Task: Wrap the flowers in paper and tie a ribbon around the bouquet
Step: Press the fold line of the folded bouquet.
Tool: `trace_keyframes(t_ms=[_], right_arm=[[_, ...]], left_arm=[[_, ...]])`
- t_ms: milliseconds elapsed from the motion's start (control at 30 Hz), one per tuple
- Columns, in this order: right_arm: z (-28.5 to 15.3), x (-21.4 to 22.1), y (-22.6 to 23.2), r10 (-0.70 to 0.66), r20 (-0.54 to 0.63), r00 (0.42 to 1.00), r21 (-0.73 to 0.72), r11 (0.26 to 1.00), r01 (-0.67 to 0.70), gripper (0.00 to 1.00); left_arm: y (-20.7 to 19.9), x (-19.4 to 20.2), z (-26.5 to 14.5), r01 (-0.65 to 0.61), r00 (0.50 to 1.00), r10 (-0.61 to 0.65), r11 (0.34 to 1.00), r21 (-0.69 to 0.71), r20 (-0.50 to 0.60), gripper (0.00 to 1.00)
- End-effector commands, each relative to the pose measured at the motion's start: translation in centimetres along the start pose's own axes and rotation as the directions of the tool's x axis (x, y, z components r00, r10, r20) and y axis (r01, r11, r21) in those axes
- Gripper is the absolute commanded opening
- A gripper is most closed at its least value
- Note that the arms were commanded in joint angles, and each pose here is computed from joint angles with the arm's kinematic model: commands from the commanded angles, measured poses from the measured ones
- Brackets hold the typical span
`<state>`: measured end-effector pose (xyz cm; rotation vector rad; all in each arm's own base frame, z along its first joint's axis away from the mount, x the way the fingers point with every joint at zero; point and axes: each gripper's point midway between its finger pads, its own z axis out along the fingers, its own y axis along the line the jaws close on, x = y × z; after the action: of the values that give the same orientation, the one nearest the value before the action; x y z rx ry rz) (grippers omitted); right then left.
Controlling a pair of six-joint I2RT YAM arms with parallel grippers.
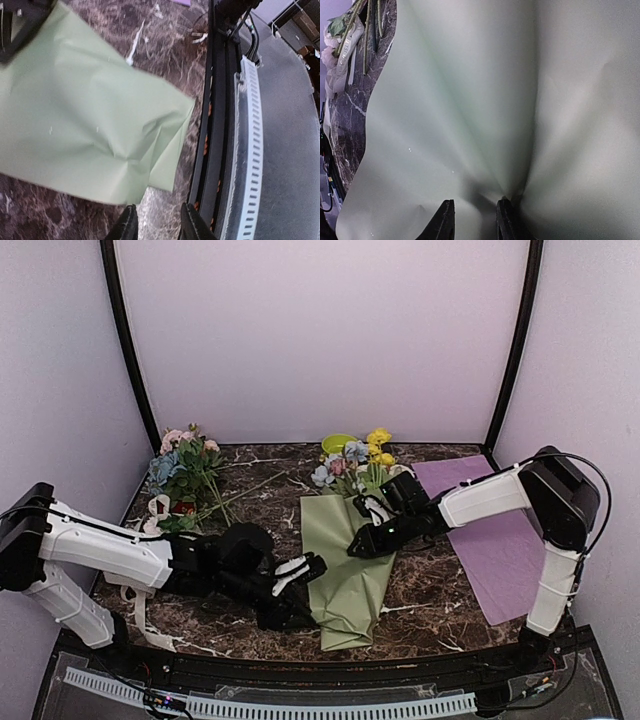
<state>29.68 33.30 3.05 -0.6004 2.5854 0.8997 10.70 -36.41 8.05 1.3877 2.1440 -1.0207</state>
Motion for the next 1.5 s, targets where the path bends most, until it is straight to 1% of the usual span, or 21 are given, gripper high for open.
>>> trace_keyframes(t_ms=[0,67,133,267,300,367,433,533,633,733,800,867,933,1033,1133,1200,1267,1333,1400,1467], right_arm=[[0.5,1.5,-2.3,0.037,-0.049,0.998,0.099,0.995,-0.032,0.3],[0.5,1.6,-2.4,0.039,-0.05,0.998,0.102,0.994,-0.034,0.3],[0.6,1.7,-2.4,0.041,-0.053,0.998,0.102,0.994,-0.036,0.3],[0.6,1.9,-2.5,0.041,-0.06,0.997,0.104,0.994,-0.035,0.3],[0.5,1.9,-2.5,0.04,-0.061,0.997,0.108,0.994,-0.034,0.3],[0.5,1.9,-2.7,0.038,-0.06,0.997,0.116,0.993,-0.031,0.3],[0.6,1.8,-2.7,0.036,-0.06,0.998,0.119,0.992,-0.028,0.3],[0.7,1.8,-2.8,0.035,-0.063,0.997,0.12,0.992,-0.027,0.3],[0.7,1.7,-2.8,0.032,-0.066,0.997,0.124,0.992,-0.024,0.3],[0.3,1.4,-2.8,0.022,-0.065,0.998,0.135,0.991,-0.013,0.3],[-0.6,0.5,-1.6,0.006,-0.046,0.999,0.107,0.994,-0.001,0.3],[-2.0,-0.6,0.3,-0.013,-0.014,1.0,0.045,0.999,0.014,0.3],[-3.9,-1.6,2.5,-0.033,0.025,0.999,-0.017,0.999,0.033,0.31],[-7.0,-2.3,4.7,-0.045,0.07,0.997,-0.066,0.997,0.049,0.33],[-9.5,-1.1,5.8,-0.024,0.081,0.996,-0.097,0.995,0.032,0.36],[-9.9,1.5,5.6,0.025,0.043,0.999,-0.115,0.993,-0.02,0.36],[-9.7,4.8,5.8,0.073,-0.011,0.997,-0.146,0.986,-0.073,0.32],[-9.3,8.0,7.2,0.107,-0.072,0.992,-0.225,0.967,-0.121,0.29],[-9.0,10.3,8.9,0.111,-0.116,0.987,-0.304,0.942,-0.142,0.26],[-8.8,11.5,10.3,0.085,-0.13,0.988,-0.356,0.926,-0.126,0.21]], left_arm=[[-1.8,-4.1,-0.2,-0.119,0.993,0.119,0.993,0.006,0.016,0.28],[-1.7,-6.1,1.0,-0.149,0.988,0.15,0.989,-0.023,0.029,0.26],[-0.4,-6.7,2.7,-0.147,0.989,0.147,0.987,-0.071,-0.002,0.22],[2.4,-3.7,5.9,-0.135,0.976,0.107,0.981,-0.139,-0.189,0.15],[2.5,-2.8,6.4,-0.14,0.969,0.107,0.98,-0.139,-0.225,0.15],[1.9,-1.4,6.4,-0.168,0.957,0.133,0.978,-0.12,-0.256,0.15],[0.9,-0.1,6.3,-0.19,0.95,0.159,0.978,-0.092,-0.27,0.15],[0.6,1.4,6.2,-0.182,0.944,0.151,0.98,-0.078,-0.294,0.16],[1.2,2.5,6.2,-0.172,0.94,0.132,0.979,-0.105,-0.314,0.16],[1.8,2.7,6.4,-0.179,0.944,0.132,0.975,-0.132,-0.302,0.16],[1.9,2.7,6.8,-0.179,0.945,0.133,0.975,-0.131,-0.298,0.16],[2.0,2.9,7.1,-0.176,0.944,0.131,0.976,-0.127,-0.304,0.16],[2.0,3.2,7.4,-0.173,0.942,0.128,0.978,-0.121,-0.31,0.16],[1.8,3.3,7.5,-0.168,0.945,0.129,0.98,-0.107,-0.301,0.16],[1.7,3.6,7.5,-0.16,0.948,0.124,0.982,-0.102,-0.294,0.16],[1.7,3.7,7.5,-0.154,0.95,0.119,0.983,-0.101,-0.287,0.16],[1.7,3.7,7.5,-0.146,0.956,0.114,0.984,-0.1,-0.271,0.16],[1.7,3.8,7.4,-0.142,0.96,0.113,0.985,-0.099,-0.255,0.16],[1.7,4.0,7.5,-0.137,0.964,0.109,0.986,-0.098,-0.243,0.16],[1.8,4.2,7.6,-0.129,0.966,0.103,0.987,-0.098,-0.237,0.16]])
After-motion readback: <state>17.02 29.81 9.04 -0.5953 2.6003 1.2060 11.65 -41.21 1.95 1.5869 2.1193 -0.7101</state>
